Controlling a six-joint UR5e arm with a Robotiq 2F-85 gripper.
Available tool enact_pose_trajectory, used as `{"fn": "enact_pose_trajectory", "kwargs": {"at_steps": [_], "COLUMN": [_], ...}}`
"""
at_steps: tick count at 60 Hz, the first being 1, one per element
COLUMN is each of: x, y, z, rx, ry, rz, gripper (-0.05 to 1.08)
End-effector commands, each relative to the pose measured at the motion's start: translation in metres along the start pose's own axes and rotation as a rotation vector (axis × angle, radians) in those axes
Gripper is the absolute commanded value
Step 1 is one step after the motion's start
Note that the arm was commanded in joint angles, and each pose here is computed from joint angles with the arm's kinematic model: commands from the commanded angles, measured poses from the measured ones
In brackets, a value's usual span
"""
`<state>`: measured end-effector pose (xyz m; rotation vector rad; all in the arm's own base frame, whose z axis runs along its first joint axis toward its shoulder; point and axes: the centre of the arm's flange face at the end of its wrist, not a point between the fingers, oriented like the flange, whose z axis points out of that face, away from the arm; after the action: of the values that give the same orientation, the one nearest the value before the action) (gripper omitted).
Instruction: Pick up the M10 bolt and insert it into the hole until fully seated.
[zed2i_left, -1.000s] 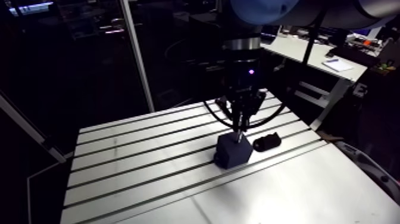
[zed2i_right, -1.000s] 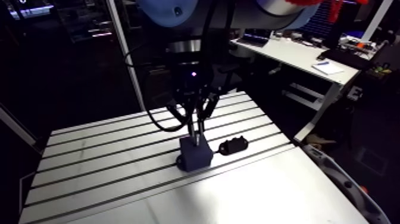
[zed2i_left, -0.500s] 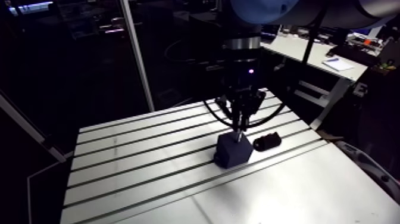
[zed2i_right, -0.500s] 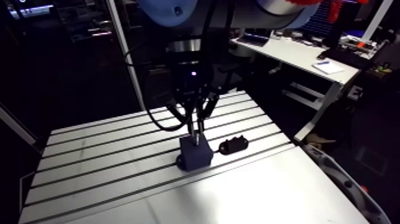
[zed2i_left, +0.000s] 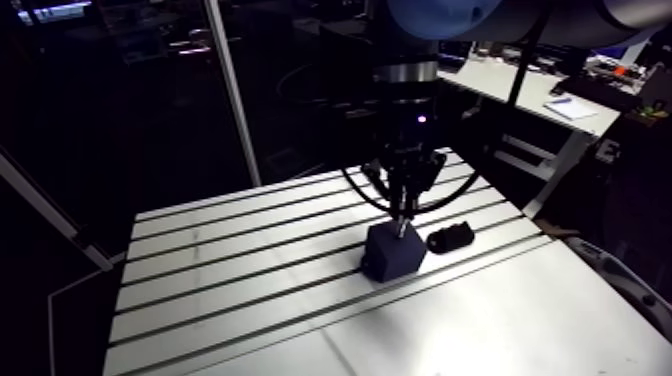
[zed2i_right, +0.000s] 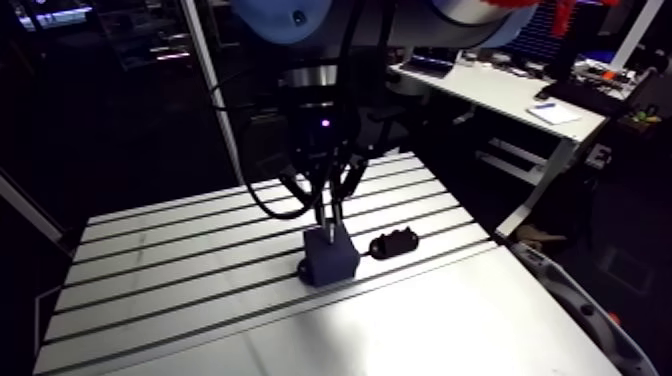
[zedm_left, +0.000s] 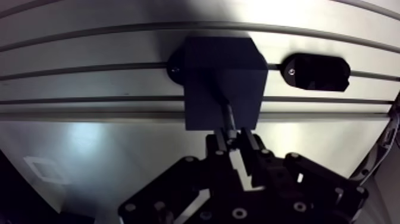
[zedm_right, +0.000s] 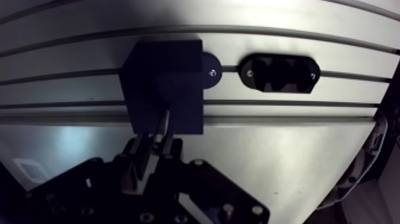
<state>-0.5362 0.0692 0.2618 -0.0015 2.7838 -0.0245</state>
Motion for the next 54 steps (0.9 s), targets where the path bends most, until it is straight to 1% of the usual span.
{"fn": "enact_pose_trajectory", "kwargs": {"at_steps": [1, 32, 44, 54], "x": [0.0005, 0.0008, 0.0024, 0.0036], "y": [-0.0015, -0.0013, -0.0011, -0.0007], "z": [0.0, 0.0013, 0.0041, 0.0045], "rx": [-0.001, -0.002, 0.0, -0.002], "ry": [0.001, -0.001, -0.007, 0.0], "rz": [-0.003, -0.001, -0.002, -0.001], "gripper": [1.08, 1.08, 1.07, 1.07]}}
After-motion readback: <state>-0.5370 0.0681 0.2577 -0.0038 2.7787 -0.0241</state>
